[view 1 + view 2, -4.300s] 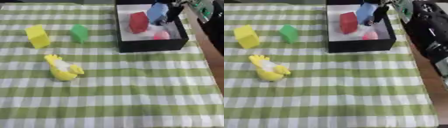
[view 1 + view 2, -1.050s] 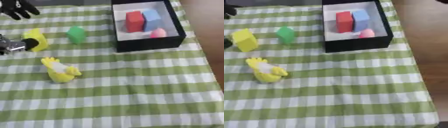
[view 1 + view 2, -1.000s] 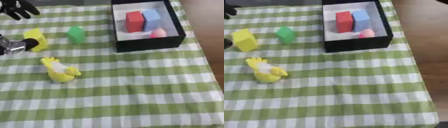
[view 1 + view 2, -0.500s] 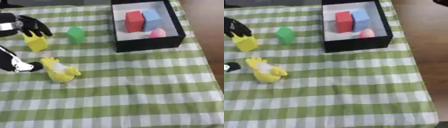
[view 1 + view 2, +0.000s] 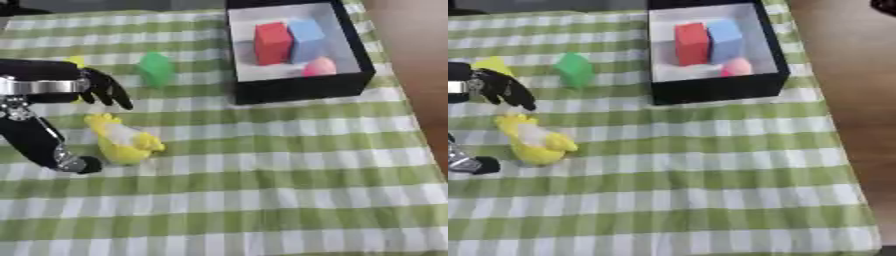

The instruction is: Pick up objects on the table and place them in the box.

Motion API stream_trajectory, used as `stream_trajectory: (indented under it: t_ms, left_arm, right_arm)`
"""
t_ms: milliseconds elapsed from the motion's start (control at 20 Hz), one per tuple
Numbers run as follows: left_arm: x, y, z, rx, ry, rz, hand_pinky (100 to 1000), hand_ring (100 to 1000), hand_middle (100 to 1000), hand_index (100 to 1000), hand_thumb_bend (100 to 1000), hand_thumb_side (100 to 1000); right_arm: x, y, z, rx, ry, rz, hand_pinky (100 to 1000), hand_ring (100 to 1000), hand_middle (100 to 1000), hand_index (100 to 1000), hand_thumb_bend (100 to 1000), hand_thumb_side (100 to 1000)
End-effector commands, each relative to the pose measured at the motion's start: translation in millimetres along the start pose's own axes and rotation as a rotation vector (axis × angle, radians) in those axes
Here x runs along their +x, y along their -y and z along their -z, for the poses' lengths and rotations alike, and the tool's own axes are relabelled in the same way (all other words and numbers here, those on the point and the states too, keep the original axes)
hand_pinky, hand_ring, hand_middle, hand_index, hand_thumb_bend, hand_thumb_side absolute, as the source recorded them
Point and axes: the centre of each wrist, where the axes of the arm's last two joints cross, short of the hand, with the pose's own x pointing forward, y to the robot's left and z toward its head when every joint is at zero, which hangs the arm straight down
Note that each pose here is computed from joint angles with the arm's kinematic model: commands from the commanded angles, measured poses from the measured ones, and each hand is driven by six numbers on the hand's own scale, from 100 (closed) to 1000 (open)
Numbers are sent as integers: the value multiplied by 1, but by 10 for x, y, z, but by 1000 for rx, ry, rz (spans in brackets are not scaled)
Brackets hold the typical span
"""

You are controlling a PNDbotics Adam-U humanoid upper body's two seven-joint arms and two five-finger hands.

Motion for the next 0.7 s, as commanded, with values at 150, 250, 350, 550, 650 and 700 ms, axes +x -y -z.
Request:
stream_trajectory:
  t_ms: [150, 250, 350, 550, 650, 700]
  left_arm:
    - [123, -48, 59, 25, -65, 97, 870, 880, 881, 881, 478, 100]
    - [140, -46, 126, 29, -75, 124, 873, 883, 885, 885, 473, 100]
    - [141, -42, 189, 29, -84, 144, 873, 883, 885, 884, 466, 100]
    - [105, -13, 301, 13, -98, 163, 869, 881, 881, 877, 445, 100]
    - [71, 9, 355, -3, -103, 162, 865, 878, 876, 870, 427, 100]
    - [50, 23, 384, -15, -106, 159, 863, 876, 872, 867, 423, 100]
  right_arm:
    - [69, 10, 24, 7, 16, -14, 913, 742, 605, 796, 100, 222]
    - [61, 0, 20, 7, 12, -8, 914, 741, 604, 796, 100, 226]
    - [55, -8, 16, 8, 9, -4, 914, 741, 603, 795, 100, 229]
    - [43, -21, 8, 9, 3, 2, 914, 740, 602, 795, 100, 233]
    - [40, -26, 6, 8, 2, 5, 915, 739, 602, 795, 100, 236]
    - [38, -28, 5, 7, 1, 7, 915, 739, 602, 795, 100, 237]
